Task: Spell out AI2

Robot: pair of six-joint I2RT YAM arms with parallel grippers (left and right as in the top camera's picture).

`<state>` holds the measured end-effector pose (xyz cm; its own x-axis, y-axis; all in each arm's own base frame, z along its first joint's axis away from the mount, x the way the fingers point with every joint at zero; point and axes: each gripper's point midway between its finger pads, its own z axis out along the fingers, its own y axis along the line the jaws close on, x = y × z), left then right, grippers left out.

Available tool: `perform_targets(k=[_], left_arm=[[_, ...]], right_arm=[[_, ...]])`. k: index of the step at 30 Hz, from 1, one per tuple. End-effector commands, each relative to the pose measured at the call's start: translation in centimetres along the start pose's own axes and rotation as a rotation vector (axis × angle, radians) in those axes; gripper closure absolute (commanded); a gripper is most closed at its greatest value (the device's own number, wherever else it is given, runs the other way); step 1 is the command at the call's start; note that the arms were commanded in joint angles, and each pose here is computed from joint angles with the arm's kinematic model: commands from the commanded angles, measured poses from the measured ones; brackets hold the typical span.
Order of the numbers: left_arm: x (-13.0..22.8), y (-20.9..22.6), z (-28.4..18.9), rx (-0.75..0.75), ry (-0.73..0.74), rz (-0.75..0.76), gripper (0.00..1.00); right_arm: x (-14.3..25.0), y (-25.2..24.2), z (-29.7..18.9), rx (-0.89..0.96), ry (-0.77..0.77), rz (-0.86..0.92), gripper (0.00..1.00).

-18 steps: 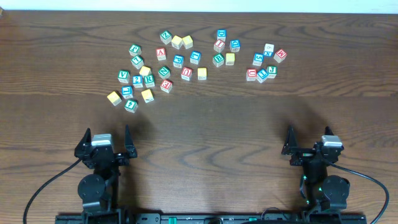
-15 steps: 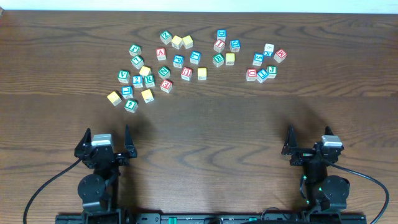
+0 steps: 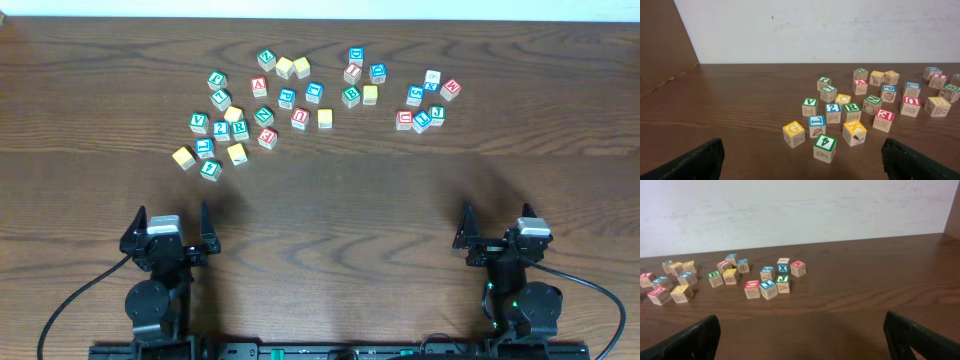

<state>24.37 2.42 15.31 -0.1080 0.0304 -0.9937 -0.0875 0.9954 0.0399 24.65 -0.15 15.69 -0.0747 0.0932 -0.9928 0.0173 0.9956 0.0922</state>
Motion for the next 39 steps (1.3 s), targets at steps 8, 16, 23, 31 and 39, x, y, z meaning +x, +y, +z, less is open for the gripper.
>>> perform_targets(k=[8, 16, 23, 31, 39], left_arm=[[1.5, -0.2, 0.1, 0.009, 0.046, 0.016, 0.01], [1.5, -0.2, 0.1, 0.008, 0.046, 0.016, 0.01], [1.5, -0.2, 0.1, 0.008, 0.045, 0.016, 0.01], [1.5, -0.2, 0.1, 0.008, 0.045, 0.009, 0.01], [-0.9, -0.1, -0.2, 0.008, 0.027, -0.043, 0.01]], right_arm=[[0.1, 0.0, 0.0, -0.003, 0.001, -0.013, 0.01], [0.1, 0.0, 0.0, -0.003, 0.001, -0.013, 0.01], [0.1, 0.0, 0.0, -0.003, 0.001, -0.013, 0.01], [0.1, 0.0, 0.0, -0.003, 0.001, -0.013, 0.01], [0.1, 0.0, 0.0, -0.003, 0.001, -0.013, 0.01]])
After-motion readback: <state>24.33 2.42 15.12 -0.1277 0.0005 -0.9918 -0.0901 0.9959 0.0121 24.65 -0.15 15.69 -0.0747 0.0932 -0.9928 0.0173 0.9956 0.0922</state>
